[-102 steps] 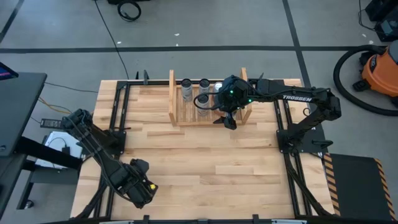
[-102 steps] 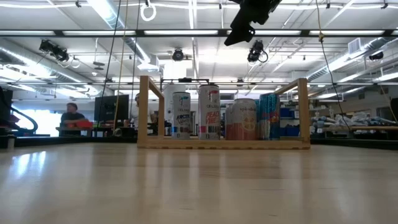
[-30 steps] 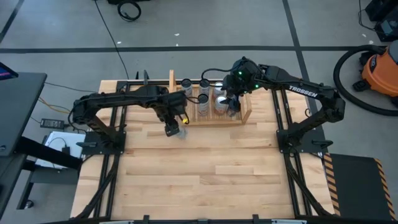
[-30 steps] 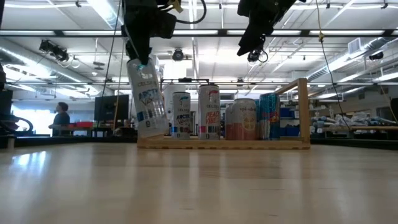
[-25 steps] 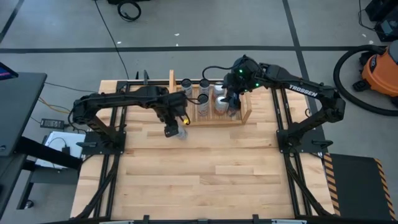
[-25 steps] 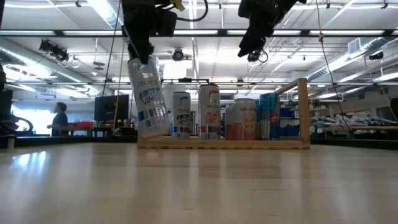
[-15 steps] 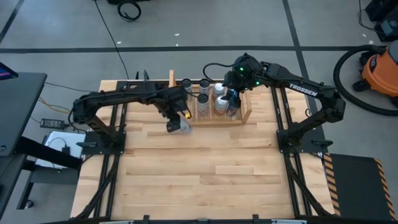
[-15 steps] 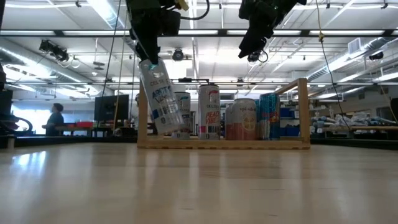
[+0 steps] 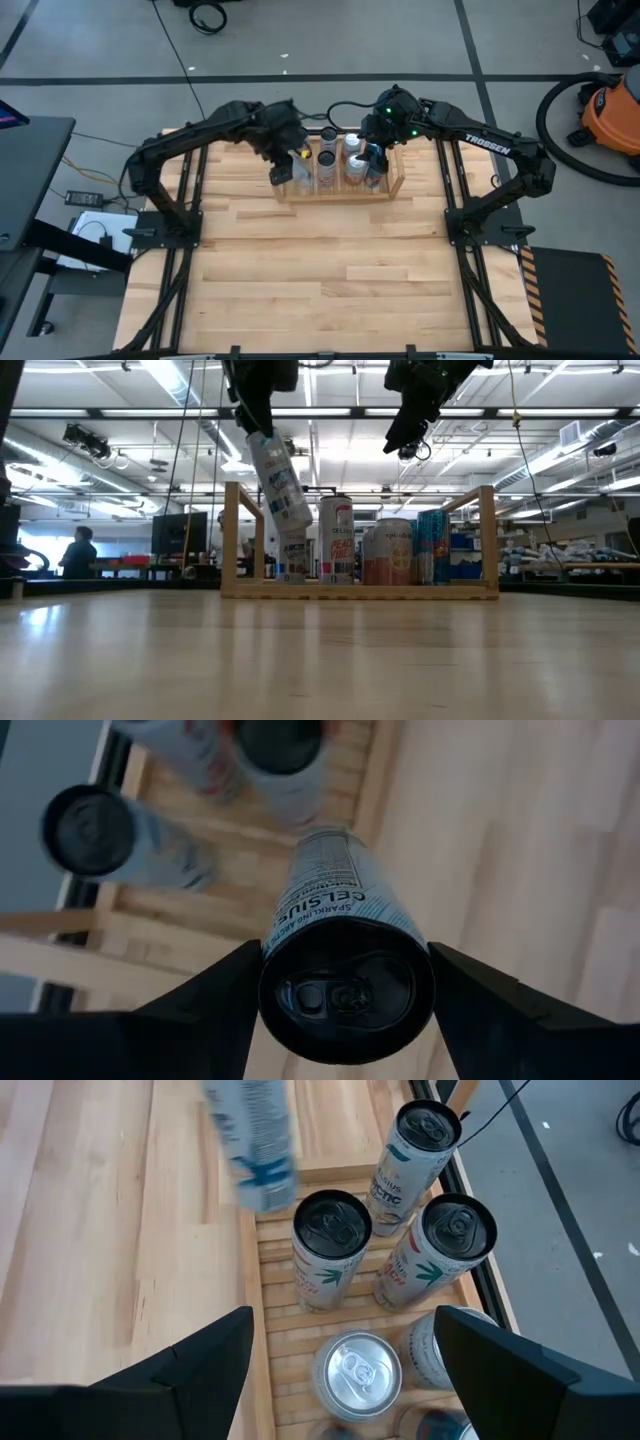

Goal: Place canned beverage on shelf
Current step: Put the white pink soda can into the shelf

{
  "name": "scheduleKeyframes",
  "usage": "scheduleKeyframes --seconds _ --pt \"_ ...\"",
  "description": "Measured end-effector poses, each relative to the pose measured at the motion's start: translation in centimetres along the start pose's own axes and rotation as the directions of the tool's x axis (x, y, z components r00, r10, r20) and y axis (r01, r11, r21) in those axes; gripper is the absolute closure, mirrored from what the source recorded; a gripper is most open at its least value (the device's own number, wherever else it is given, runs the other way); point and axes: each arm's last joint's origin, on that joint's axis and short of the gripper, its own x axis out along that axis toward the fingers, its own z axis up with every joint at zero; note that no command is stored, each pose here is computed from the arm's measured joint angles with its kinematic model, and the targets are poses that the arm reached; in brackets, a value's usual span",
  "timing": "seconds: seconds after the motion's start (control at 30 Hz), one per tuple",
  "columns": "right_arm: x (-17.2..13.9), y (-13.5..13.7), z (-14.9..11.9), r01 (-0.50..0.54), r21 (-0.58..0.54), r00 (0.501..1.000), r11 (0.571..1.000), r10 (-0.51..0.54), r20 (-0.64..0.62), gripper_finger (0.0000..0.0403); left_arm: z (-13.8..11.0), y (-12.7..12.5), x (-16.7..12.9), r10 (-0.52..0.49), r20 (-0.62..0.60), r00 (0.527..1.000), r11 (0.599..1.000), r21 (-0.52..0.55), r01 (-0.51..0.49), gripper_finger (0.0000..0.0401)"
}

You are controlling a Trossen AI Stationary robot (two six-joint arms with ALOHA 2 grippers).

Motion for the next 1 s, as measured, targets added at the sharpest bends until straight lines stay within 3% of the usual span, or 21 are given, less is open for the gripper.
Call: scheduleKeyframes --seconds 0.27,0.5,1.0 --pt "0.0 0.0 -0.1 -0.003 -0.004 1.000 1.000 0.003 -0.010 0.0082 2.0 2.4 1.7 0.018 -0.070 0.997 0.999 0.032 -0.016 0.0145" --pt "0.0 0.0 -0.1 -0.004 -0.003 1.000 1.000 0.004 -0.012 0.0082 1.7 3.9 4.6 -0.001 -0.234 0.972 0.999 0.042 0.011 0.0145" --pt "0.0 0.1 -0.2 -0.006 -0.005 1.000 1.000 0.006 -0.018 0.0082 2.5 5.3 9.7 0.001 -0.293 0.956 0.989 0.139 0.041 0.0145"
